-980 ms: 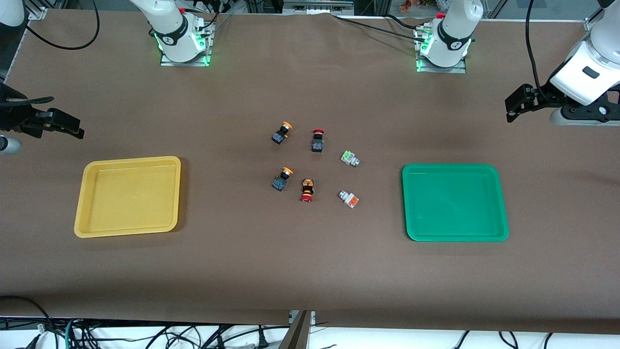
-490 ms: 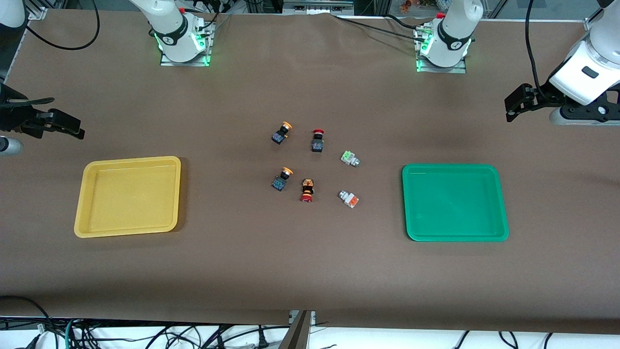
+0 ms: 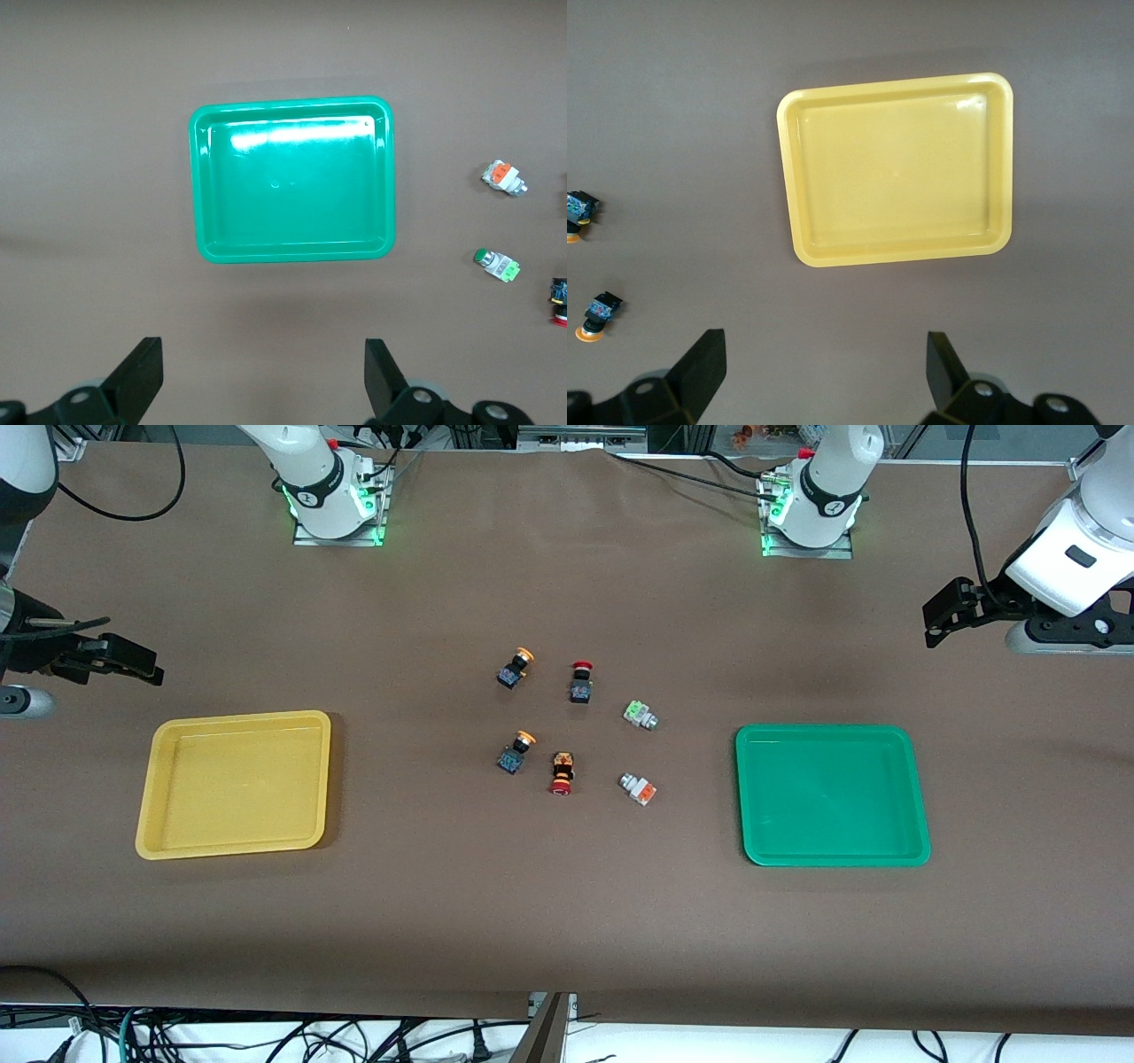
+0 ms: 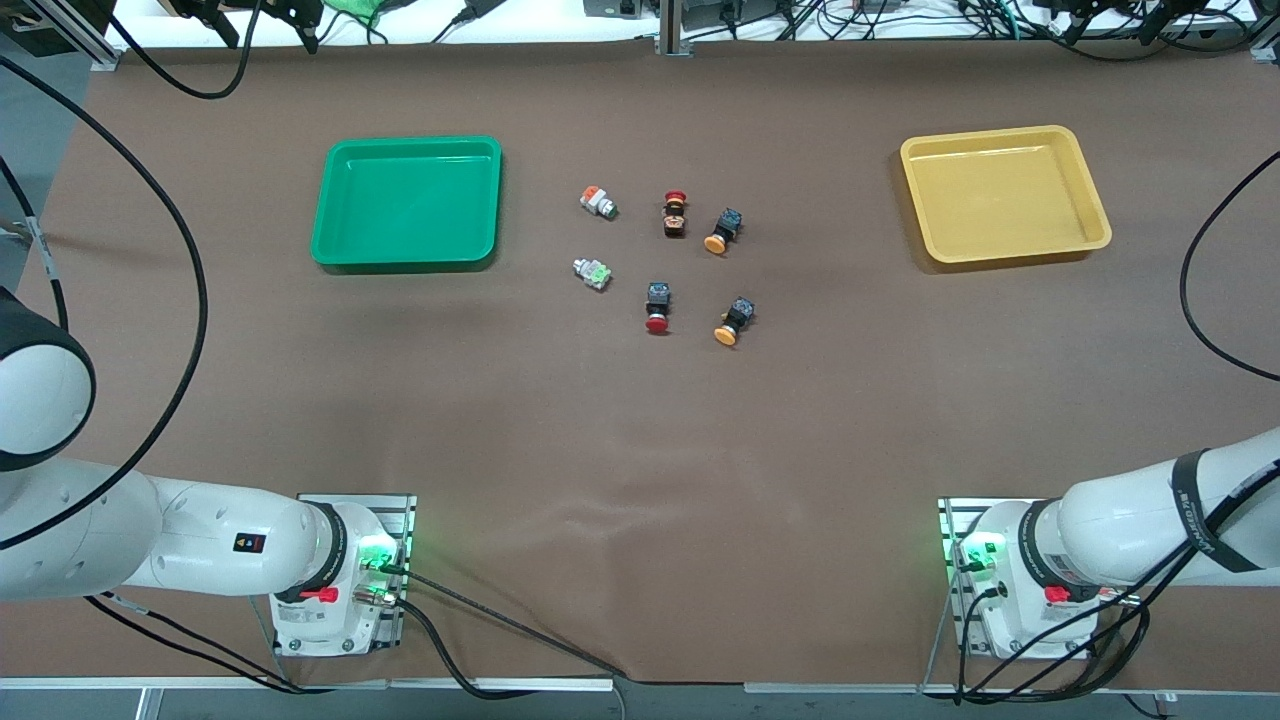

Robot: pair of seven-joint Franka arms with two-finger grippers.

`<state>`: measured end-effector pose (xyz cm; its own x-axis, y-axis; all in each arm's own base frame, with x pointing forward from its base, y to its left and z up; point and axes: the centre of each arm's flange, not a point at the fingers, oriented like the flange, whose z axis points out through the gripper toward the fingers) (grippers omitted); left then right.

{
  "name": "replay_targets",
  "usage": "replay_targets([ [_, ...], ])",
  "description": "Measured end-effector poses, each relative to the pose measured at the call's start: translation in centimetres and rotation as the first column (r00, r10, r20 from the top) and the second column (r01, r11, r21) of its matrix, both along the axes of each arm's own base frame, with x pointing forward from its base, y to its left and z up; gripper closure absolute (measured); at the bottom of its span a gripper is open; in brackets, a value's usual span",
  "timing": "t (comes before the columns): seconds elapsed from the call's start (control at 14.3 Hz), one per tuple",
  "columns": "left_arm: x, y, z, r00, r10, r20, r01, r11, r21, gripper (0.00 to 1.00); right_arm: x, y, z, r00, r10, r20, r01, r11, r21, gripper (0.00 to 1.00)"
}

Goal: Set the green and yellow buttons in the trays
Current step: 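Reach the right gripper to a blue button while the left gripper reaches green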

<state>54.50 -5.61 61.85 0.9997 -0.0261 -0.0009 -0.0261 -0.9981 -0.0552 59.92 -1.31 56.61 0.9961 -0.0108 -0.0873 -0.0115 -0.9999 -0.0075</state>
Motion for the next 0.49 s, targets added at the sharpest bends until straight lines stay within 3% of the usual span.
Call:
replay_targets([
  [0.35, 0.3, -0.3, -0.8, 1.0, 0.004, -0.021, -0.005, 0.999, -0.047, 0.0, 1.2, 1.5, -3.7, 0.997, 0.028, -0.065, -0.028, 1.0, 0.006, 0.0],
  [0.49, 0.4, -0.4, -0.9, 1.0, 0.004, -0.023, -0.006, 0.999, -0.048, 0.0, 1.8, 4.3, -5.0, 0.998, 0.016, -0.065, -0.016, 1.0, 0.002, 0.0],
])
